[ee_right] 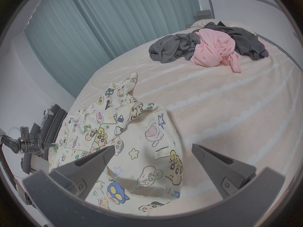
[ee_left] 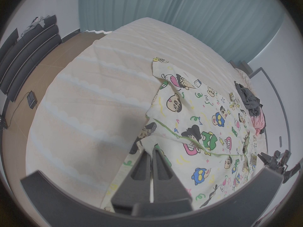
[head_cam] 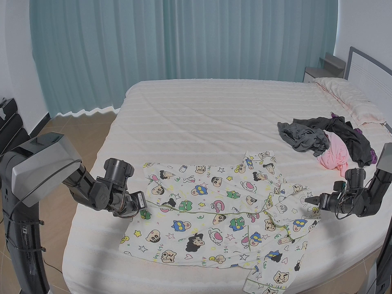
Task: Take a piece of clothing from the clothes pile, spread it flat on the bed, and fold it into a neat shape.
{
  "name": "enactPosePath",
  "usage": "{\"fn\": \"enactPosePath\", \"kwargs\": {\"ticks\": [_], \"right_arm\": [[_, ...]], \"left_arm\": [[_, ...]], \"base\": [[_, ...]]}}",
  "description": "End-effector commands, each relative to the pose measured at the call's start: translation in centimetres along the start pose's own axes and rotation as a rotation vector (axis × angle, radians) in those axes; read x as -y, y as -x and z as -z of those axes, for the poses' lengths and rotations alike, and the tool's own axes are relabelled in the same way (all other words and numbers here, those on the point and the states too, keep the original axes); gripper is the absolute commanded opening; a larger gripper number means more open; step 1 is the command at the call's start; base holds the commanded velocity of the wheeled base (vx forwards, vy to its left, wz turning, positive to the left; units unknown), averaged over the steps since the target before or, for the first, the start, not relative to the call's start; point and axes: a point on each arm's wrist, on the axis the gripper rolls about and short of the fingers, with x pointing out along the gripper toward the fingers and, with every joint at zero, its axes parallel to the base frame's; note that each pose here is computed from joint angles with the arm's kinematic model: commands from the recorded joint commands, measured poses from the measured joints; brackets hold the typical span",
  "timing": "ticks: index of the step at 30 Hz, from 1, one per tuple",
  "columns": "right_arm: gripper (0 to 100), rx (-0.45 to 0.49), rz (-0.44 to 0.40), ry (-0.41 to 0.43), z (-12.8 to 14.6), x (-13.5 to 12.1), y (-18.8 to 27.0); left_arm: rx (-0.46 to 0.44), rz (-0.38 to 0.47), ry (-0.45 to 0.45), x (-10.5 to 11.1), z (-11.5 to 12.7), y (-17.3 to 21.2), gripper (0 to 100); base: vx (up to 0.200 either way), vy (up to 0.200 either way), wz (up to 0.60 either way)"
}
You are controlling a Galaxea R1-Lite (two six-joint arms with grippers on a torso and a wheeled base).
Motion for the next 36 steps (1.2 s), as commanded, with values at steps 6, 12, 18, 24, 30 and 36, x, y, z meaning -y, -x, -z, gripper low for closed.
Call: {"fn": "enactPosePath", "kwargs": {"ticks": [6, 12, 18, 24, 30, 36], "right_arm": [[100, 0.002, -0.003, 0.003, 0.0, -0.1, 0.1], [100, 0.001, -0.003, 0.003, 0.0, -0.1, 0.1], [100, -0.002, -0.002, 0.002, 0.1, -0.1, 0.1], [100, -0.002, -0.002, 0.003, 0.1, -0.2, 0.1], [100, -0.014, -0.013, 0.009, 0.3, -0.6, -0.1], [100, -0.020, -0.014, 0.011, 0.5, -0.7, 0.0]], "left_arm": [[0.099, 0.142, -0.005, -0.4, 0.5, 4.3, 0], [0.124, 0.146, 0.002, -1.0, 0.8, 2.6, 100], [0.139, 0.035, 0.048, -2.8, -0.4, -0.6, 100], [0.188, 0.026, 0.146, -3.9, -5.3, -0.3, 100], [0.119, 0.203, 0.271, -2.0, -7.8, 0.0, 100], [0.051, 0.258, 0.105, -0.2, -6.6, -4.8, 100]], "base": [[0.000, 0.000, 0.00], [0.000, 0.000, 0.00], [0.000, 0.000, 0.00], [0.000, 0.000, 0.00], [0.000, 0.000, 0.00], [0.000, 0.000, 0.00]]}}
